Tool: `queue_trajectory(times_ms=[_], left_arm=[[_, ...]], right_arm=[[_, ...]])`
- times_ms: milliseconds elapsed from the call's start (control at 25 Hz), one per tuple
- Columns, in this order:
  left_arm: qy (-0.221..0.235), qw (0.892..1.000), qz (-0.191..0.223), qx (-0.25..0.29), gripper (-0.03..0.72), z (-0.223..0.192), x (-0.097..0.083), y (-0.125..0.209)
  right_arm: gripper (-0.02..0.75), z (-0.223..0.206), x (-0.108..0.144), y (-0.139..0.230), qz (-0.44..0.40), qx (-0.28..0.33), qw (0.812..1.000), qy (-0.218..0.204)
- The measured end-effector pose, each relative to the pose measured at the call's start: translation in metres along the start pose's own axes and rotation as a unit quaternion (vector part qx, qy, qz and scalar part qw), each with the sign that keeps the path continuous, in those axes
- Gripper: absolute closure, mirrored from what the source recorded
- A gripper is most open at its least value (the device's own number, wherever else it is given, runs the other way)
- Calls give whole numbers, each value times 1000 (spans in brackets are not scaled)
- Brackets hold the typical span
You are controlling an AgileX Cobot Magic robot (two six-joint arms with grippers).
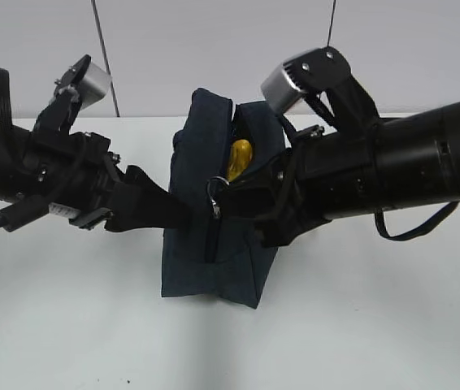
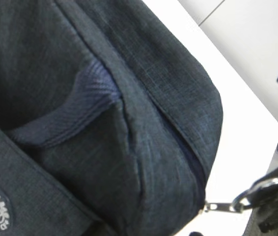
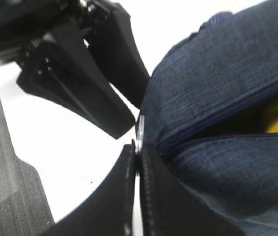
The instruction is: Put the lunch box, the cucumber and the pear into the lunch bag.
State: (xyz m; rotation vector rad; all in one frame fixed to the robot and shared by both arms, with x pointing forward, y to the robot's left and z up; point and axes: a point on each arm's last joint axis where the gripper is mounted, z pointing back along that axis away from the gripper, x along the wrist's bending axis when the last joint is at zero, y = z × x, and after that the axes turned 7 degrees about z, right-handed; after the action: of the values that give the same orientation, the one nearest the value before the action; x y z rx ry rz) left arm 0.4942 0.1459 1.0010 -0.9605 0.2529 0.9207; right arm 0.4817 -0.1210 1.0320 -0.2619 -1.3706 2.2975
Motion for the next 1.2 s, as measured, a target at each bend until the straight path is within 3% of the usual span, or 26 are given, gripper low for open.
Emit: queue_trajectory(times_ms=[240,400,800,1200], left_arm=[[-8,1000,-12,-6,368,-9,-6,0],[-20,1000,-5,3,379,-19,1,3],[-32,999,11,-1,669,-25,8,3],[-34,999,9,0,692,-25,9,3]], right_arm=[[732,1,-2,-9,7,-12,1000,5],[732,1,-2,-10,6,-13,1000,5],[732,1,-4,-10,-5,-18,1000,13],[732,2,-8,-15,-5,-24,999,31]])
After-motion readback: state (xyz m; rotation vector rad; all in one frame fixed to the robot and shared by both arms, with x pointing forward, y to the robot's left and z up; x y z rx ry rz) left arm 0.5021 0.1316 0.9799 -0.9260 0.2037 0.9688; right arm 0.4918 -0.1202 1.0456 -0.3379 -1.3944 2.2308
